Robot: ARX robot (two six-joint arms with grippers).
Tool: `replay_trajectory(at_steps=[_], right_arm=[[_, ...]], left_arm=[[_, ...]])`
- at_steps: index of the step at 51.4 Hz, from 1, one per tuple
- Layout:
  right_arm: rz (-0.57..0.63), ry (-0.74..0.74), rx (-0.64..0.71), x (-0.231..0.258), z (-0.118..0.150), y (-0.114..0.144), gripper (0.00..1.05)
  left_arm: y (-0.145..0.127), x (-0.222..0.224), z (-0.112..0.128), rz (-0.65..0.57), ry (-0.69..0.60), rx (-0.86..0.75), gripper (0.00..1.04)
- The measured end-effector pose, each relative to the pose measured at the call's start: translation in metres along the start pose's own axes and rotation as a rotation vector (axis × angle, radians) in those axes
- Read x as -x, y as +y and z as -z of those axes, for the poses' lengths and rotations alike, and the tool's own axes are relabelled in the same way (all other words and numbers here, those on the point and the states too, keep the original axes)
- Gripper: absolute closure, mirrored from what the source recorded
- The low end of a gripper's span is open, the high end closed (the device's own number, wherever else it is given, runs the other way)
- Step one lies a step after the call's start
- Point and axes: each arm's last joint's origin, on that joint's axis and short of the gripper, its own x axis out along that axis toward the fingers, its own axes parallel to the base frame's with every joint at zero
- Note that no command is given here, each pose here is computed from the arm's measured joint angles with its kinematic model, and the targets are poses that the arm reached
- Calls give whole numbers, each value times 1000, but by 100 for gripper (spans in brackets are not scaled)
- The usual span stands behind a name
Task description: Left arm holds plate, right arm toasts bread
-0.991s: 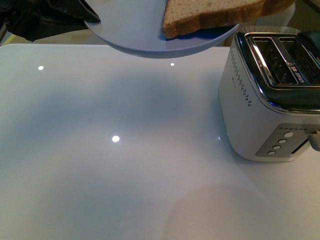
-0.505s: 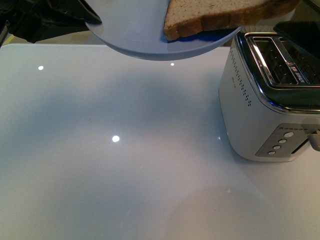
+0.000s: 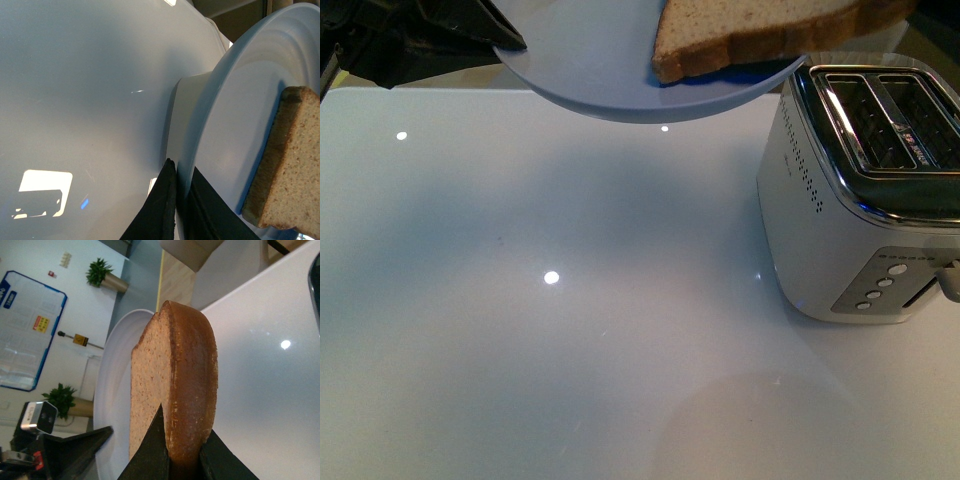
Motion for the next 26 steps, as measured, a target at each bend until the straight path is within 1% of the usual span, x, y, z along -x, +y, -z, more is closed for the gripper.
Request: replay_trajectory(at_steps=[6,12,15,18,21,25,26], right_arm=[[-50,-39,0,7,-12,11,101],[-108,-146,-15,20,-39,26,101],[-115,-208,-8,28,-53,31,101],[-77,-289,23,38,-71,36,101],[-30,-329,52,42,-79,37,101],[88,-378,148,44,-88,33,101],[103,-381,153,44,-88,32,101]], left_arm=[[0,0,0,1,3,1,102],[2,0,2,-2,5,3,102],[2,-1,2,-3,8,5,102],[3,-1,3,-4,9,5,102],[3,-1,3,-3,9,5,102],[3,-1,2,-3,7,4,102],[3,-1,2,-2,7,4,102]])
